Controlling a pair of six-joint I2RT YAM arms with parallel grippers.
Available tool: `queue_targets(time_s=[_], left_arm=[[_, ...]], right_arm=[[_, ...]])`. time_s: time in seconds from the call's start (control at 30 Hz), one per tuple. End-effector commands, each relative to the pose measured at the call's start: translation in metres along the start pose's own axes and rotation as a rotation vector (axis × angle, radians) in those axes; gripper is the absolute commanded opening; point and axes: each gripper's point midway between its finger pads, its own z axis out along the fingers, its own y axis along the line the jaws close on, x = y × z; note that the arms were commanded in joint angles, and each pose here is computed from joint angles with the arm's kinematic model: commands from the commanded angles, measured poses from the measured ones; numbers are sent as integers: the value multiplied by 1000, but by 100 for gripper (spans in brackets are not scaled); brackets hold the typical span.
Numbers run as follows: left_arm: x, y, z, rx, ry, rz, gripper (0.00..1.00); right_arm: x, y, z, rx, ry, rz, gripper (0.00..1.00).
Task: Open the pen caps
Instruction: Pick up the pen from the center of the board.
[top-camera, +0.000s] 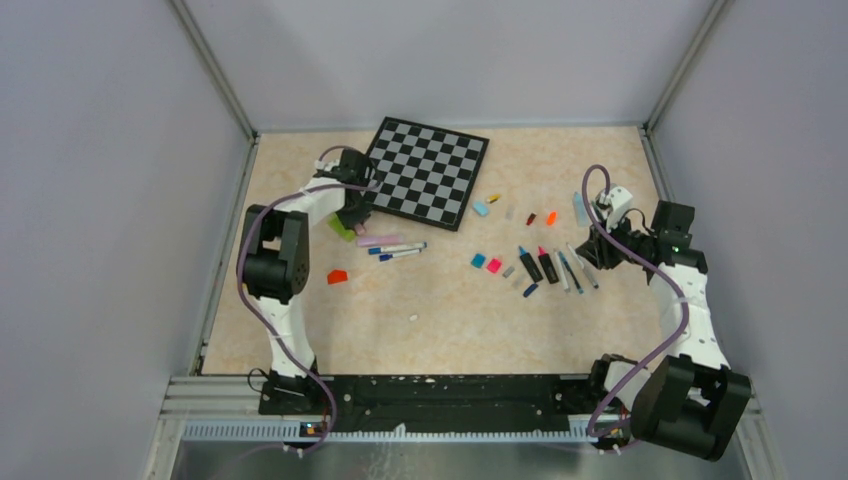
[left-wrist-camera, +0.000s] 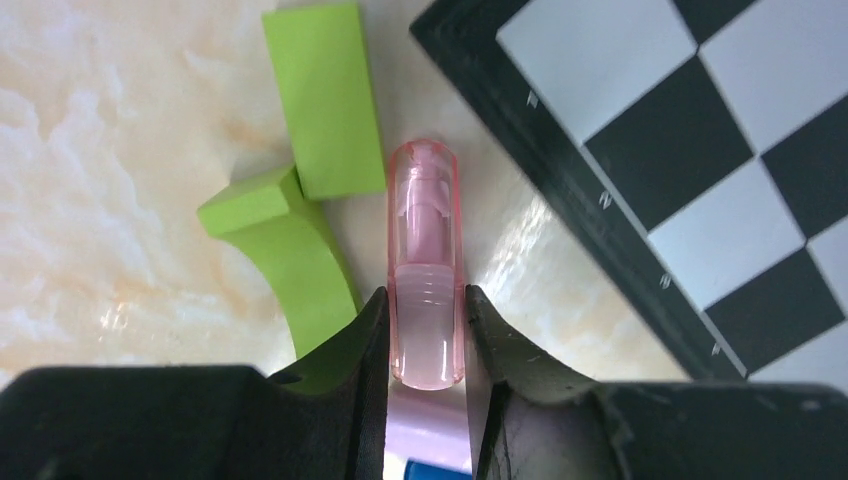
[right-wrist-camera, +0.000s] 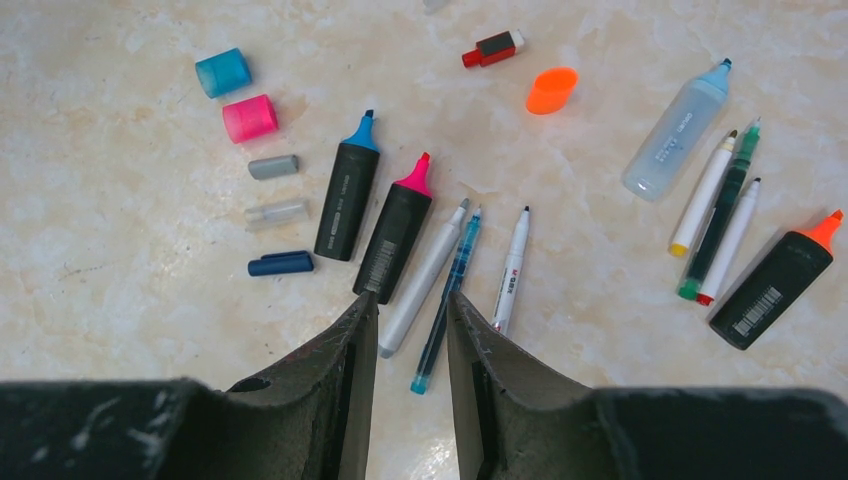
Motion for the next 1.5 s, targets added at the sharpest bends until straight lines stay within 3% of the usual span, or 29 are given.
queue_targets(time_s=[0.0,0.37,0.57,0.73,0.8,0.93,1.07,1.27,1.47], left_arm=[[-12,-7,-39,110,-59,18,10],[-1,-19,-114,444,-139,70,3],[43,-58,-205,1053,-165,236,0],[106,-69,-263,1407,-165,388,0],[132,-72,-277,1484,-182,459,0],[176,-79,-300,1633,-165,583,0],[209,-88,-302,1700,-24,655,0],[260,-92,-301,1796,343,726,0],[293,-103,-298,1797,511,827,0]], right_arm=[[-11,0,-4,2,-51,-48,31],[-17,17,-3,-87,-97,-57,31],[-28,64,-3,-288,-199,-93,31],[-39,113,-4,-497,-279,-127,35],[-37,132,-7,-582,-300,-151,38],[-23,167,-20,-716,-421,-313,62],[-11,175,-22,-715,-470,-415,67],[3,177,-18,-692,-475,-596,68],[14,185,-14,-739,-457,-667,68]])
